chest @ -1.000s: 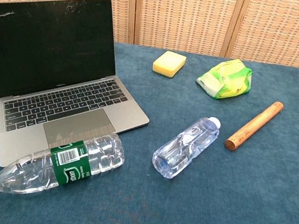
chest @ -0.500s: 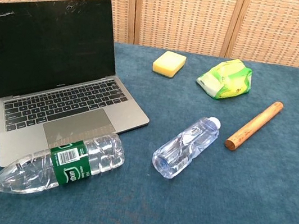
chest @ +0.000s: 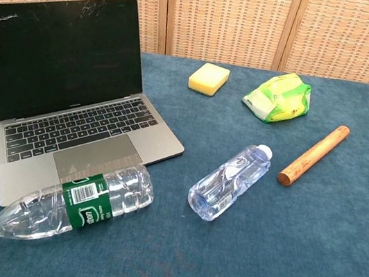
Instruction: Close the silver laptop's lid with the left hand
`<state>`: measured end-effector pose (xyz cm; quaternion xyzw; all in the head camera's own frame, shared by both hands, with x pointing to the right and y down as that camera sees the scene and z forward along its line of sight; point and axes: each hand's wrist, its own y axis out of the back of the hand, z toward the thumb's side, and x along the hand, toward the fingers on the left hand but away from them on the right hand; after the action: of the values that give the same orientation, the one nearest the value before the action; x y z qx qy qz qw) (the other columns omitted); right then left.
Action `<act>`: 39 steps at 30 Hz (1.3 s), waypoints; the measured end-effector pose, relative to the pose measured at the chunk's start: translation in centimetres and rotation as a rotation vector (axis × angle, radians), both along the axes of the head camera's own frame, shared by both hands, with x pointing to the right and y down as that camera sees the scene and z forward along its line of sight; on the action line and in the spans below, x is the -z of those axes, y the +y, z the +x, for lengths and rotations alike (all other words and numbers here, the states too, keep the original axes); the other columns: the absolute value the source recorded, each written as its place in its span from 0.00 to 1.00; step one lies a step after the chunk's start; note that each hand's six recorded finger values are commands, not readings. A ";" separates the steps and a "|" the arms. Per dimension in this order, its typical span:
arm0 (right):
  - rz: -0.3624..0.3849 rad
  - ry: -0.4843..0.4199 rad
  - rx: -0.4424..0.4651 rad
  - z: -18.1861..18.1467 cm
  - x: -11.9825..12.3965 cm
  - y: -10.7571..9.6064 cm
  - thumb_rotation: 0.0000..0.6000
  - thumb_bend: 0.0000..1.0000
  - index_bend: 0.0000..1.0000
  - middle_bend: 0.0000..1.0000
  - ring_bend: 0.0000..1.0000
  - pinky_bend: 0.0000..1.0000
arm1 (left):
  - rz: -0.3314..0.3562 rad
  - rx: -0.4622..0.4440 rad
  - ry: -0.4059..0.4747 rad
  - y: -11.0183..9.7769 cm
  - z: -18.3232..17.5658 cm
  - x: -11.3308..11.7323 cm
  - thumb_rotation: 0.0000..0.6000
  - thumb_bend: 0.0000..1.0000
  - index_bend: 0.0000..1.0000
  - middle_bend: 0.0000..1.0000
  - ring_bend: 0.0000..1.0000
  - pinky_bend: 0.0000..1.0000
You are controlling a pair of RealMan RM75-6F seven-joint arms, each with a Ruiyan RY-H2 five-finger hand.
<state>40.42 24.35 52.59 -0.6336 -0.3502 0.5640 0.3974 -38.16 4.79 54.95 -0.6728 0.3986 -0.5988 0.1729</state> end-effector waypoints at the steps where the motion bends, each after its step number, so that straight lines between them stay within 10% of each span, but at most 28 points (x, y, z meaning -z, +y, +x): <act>1: 0.000 0.001 0.001 0.0 0.0 0.0 1.00 0.00 0.00 0.00 0.00 0.00 | -0.005 0.003 0.003 -0.1 0.1 -0.2 1.00 0.88 0.00 0.00 0.00 0.00; 39: 0.004 0.000 -0.004 0.1 0.1 0.0 1.00 0.00 0.00 0.00 0.00 0.00 | -0.088 0.004 -0.004 1.4 1.4 -3.8 1.00 1.00 0.02 0.00 0.00 0.00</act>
<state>40.51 24.36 52.49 -0.6322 -0.3526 0.5638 0.3976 -36.77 6.16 58.73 -0.6777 0.3728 -0.6175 0.1428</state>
